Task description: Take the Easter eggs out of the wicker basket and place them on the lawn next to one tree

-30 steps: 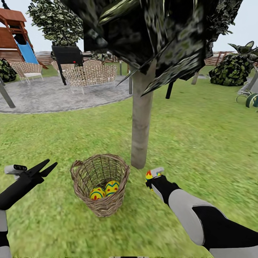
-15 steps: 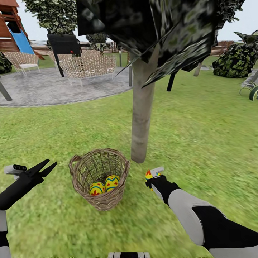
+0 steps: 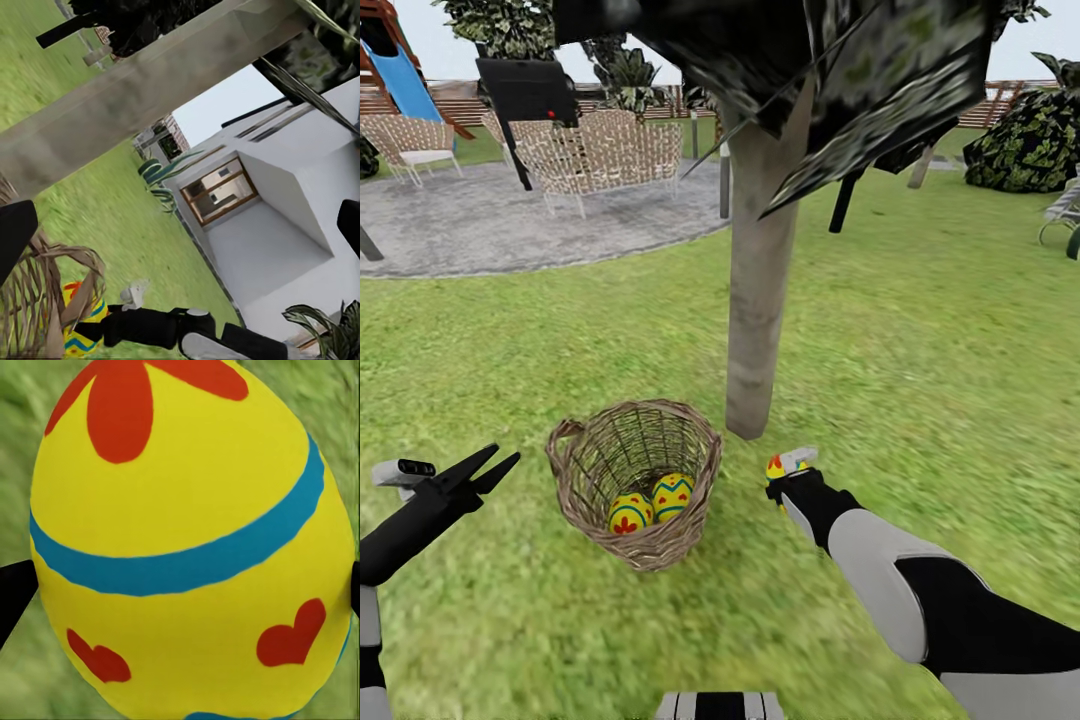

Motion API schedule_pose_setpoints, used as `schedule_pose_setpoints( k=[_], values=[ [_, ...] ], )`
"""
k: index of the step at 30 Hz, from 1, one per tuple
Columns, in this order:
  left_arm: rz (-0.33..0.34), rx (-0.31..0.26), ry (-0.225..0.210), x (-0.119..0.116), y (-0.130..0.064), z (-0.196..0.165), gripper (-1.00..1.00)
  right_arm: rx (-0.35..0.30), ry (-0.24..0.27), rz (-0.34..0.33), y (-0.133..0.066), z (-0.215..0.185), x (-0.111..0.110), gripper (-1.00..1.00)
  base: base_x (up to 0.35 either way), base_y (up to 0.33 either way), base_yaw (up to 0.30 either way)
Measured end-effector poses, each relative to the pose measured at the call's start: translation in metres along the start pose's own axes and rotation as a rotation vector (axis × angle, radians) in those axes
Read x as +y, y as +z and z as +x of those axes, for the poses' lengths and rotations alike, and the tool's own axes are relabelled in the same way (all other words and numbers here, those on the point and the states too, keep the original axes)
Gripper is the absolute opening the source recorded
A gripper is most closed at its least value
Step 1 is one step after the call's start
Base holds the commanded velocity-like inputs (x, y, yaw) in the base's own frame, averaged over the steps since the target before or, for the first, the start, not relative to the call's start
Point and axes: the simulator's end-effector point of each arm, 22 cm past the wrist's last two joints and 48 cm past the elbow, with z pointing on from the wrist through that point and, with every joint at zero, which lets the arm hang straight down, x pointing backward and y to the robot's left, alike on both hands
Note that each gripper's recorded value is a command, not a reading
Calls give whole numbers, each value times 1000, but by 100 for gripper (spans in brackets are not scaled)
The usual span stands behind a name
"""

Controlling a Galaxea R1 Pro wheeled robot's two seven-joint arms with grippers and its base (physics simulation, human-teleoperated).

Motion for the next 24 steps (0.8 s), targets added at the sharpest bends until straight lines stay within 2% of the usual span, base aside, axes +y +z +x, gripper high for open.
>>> schedule_pose_setpoints(
  k=[24],
  values=[
    [-72,25,-61,50,-5,21,100,32,7,-17,40,20,11,-100,0,0,0]
  ],
)
